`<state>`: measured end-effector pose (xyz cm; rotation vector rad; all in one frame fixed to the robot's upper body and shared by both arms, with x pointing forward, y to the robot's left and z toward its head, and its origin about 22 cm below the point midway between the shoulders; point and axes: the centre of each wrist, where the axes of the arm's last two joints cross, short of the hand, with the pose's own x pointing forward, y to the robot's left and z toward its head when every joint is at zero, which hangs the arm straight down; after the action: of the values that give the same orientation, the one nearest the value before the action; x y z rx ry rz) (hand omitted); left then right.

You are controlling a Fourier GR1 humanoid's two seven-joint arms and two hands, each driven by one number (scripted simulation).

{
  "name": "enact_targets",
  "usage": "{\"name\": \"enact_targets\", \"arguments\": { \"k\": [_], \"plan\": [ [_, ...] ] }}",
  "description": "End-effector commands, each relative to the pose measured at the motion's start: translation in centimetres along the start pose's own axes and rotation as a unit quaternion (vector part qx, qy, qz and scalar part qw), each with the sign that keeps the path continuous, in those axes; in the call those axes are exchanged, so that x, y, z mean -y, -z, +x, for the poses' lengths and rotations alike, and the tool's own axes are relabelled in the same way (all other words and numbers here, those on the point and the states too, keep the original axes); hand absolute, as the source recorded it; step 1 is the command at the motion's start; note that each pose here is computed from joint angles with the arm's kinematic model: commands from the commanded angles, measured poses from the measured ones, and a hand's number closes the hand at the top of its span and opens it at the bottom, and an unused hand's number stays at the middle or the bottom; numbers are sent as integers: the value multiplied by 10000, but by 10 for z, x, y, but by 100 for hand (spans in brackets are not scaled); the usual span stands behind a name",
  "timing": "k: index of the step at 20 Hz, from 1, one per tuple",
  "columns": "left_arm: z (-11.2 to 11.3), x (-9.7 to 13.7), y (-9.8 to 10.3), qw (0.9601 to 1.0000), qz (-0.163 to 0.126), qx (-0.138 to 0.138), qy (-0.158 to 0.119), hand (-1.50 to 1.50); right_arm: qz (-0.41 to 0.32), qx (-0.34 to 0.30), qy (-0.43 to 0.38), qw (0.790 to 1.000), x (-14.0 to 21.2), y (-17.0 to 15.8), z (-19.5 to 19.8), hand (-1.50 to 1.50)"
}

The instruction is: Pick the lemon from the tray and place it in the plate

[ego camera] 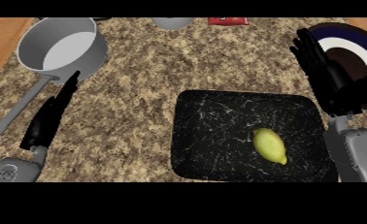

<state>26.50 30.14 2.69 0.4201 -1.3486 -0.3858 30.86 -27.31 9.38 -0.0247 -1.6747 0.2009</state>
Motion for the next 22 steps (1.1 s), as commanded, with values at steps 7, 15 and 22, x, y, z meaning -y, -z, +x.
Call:
{"name": "enact_targets", "arguments": {
  "k": [7,15,22],
  "plan": [
    [5,20,8,9937,62,-63,-1114,0,2277,3890,-1518,8796,-6,6,136,150],
    [22,18,15,9830,-19,207,-1825,0,3456,4257,679,8335,26,-14,3,-150],
    [18,18,14,9830,-37,166,-1827,0,3570,4494,-900,8139,62,-22,2,-150]
  ]
}}
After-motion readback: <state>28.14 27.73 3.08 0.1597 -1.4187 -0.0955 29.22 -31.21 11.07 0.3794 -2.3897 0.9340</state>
